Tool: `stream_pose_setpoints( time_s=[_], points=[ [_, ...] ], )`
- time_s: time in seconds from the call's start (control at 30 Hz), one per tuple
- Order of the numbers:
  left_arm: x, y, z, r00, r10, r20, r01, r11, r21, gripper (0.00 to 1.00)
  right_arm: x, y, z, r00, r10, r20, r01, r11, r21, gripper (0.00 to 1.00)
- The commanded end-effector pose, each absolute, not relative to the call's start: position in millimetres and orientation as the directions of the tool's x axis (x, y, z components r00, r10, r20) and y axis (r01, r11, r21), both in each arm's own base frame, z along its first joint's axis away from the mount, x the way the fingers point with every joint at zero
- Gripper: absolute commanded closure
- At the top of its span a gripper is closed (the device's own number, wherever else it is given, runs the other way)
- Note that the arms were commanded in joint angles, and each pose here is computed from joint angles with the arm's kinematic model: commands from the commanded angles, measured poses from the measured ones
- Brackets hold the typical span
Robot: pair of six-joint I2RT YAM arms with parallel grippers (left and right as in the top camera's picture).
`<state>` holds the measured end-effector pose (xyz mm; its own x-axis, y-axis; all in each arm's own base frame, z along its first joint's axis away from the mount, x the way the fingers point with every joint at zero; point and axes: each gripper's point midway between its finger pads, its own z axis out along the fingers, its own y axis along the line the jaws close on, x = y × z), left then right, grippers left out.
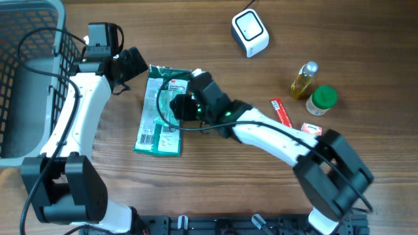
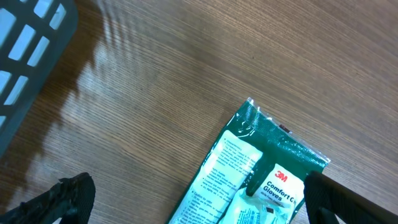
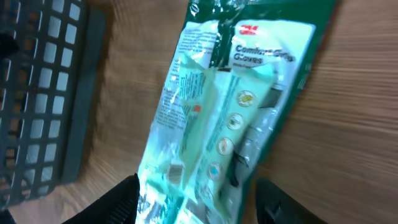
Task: Scan the item barcode
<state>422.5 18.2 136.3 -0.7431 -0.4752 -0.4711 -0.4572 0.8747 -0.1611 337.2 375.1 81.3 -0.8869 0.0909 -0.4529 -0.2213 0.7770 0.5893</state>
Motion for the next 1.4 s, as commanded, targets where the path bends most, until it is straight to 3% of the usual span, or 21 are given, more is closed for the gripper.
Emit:
stream_pose_setpoints(
  time_s=[0.0, 0.4, 0.8, 0.83, 0.93, 0.97, 1.0, 1.2, 1.37],
  points=[
    [424.6, 20.5, 140.7, -0.735, -0.473, -0.486, -0.460, 0.874, -0.157, 0.00, 343.3, 377.5, 46.4, -0.902, 0.170, -0.398, -0.117, 0.791, 0.601, 0.42],
    [424.6, 20.5, 140.7, -0.735, -0.473, -0.486, -0.460, 0.874, -0.157, 0.00, 355.8, 385.6, 40.7, -0.883, 0.232, -0.407, -0.094, 0.763, 0.639, 0.66],
    [424.6, 20.7, 140.7, -0.735, -0.474, -0.486, -0.460, 0.874, -0.157, 0.00, 352.1, 389.5, 10.1, -0.899, 0.252, -0.358, -0.042, 0.764, 0.643, 0.64],
    [424.5, 20.5, 140.6, -0.735, -0.473, -0.486, -0.460, 0.874, -0.156, 0.00, 351.5, 390.3, 10.3, -0.899, 0.251, -0.359, -0.044, 0.764, 0.644, 0.66],
    [424.6, 20.5, 140.7, -0.735, -0.473, -0.486, -0.460, 0.874, -0.157, 0.00, 351.4, 392.1, 11.8, -0.900, 0.247, -0.360, -0.052, 0.759, 0.649, 0.84],
    [424.6, 20.7, 140.7, -0.735, -0.474, -0.486, -0.460, 0.874, -0.157, 0.00, 352.9, 392.6, 13.9, -0.897, 0.249, -0.364, -0.056, 0.754, 0.654, 0.93],
    [424.6, 20.7, 140.7, -0.735, -0.474, -0.486, -0.460, 0.874, -0.157, 0.00, 354.0, 393.8, 17.7, -0.898, 0.248, -0.363, -0.063, 0.744, 0.665, 0.95],
    [424.6, 20.5, 140.7, -0.735, -0.473, -0.486, -0.460, 0.874, -0.157, 0.00, 361.2, 384.1, 87.5, -0.900, 0.181, -0.396, -0.188, 0.659, 0.728, 0.96],
    [424.5, 20.5, 140.6, -0.735, -0.473, -0.486, -0.460, 0.874, -0.156, 0.00, 356.1, 316.5, 110.0, -0.925, 0.206, -0.318, -0.060, 0.749, 0.660, 0.96]
  ],
)
